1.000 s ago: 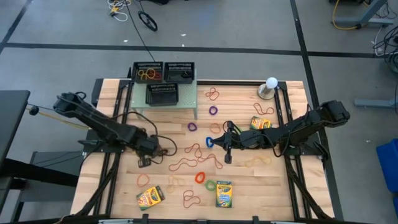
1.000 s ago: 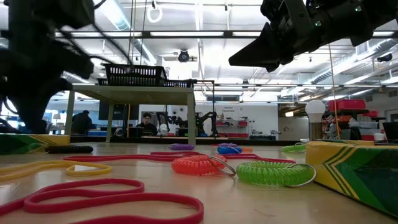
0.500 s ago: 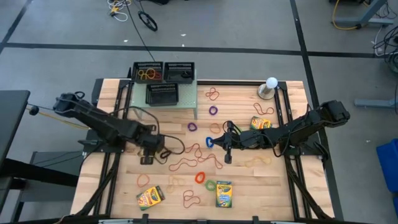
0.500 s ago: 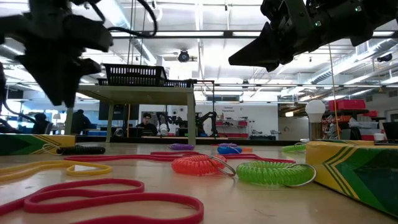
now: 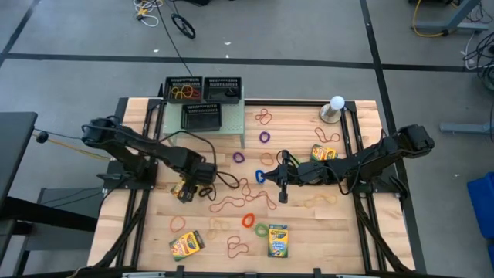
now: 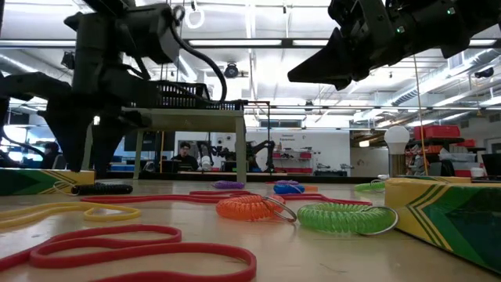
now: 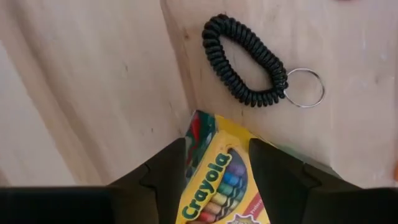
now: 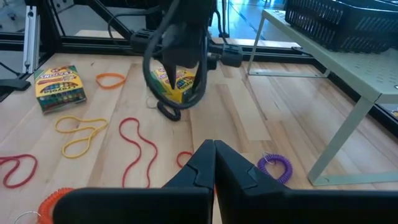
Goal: Pick & Place Office Desk Supplies
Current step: Put the crayon box into the bottom black bin on the shelf
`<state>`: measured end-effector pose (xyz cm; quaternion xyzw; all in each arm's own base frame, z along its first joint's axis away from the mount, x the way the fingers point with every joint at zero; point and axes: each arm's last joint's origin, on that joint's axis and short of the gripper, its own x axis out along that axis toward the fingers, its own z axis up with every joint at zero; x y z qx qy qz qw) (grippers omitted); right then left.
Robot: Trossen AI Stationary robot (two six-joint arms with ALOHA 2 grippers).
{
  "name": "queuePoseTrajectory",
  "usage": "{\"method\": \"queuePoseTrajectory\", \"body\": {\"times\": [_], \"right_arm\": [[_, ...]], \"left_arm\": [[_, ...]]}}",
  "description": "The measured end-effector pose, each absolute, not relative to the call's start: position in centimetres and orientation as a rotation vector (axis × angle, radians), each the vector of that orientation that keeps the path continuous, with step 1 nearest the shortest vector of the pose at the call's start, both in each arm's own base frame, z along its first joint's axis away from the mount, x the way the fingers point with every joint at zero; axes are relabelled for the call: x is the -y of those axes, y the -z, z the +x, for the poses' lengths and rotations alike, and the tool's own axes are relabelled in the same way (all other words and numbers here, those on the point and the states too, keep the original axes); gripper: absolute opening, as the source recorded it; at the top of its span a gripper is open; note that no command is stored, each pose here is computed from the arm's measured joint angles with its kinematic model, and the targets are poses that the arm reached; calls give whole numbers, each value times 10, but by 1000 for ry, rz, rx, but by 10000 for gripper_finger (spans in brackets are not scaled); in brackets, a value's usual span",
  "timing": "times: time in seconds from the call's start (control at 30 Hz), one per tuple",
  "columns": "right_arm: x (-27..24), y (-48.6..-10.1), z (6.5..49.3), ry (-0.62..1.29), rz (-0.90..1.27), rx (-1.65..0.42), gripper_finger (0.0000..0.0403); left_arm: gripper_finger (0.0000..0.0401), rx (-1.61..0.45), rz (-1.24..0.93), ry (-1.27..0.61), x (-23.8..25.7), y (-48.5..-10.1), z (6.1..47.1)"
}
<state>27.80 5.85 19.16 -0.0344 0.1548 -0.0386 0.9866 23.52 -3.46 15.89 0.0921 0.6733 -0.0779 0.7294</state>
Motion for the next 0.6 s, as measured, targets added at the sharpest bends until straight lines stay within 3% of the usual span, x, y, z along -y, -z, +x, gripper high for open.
{"method": "queuePoseTrajectory", "body": {"times": [0.2,0.6], "right_arm": [[-59,-192,278,77,-71,-311,6],[-59,-192,278,77,-71,-311,6]], "left_arm": [[153,-1500,158,224,33,-155,237],[9,-1538,-62,180,35,-158,235]]}}
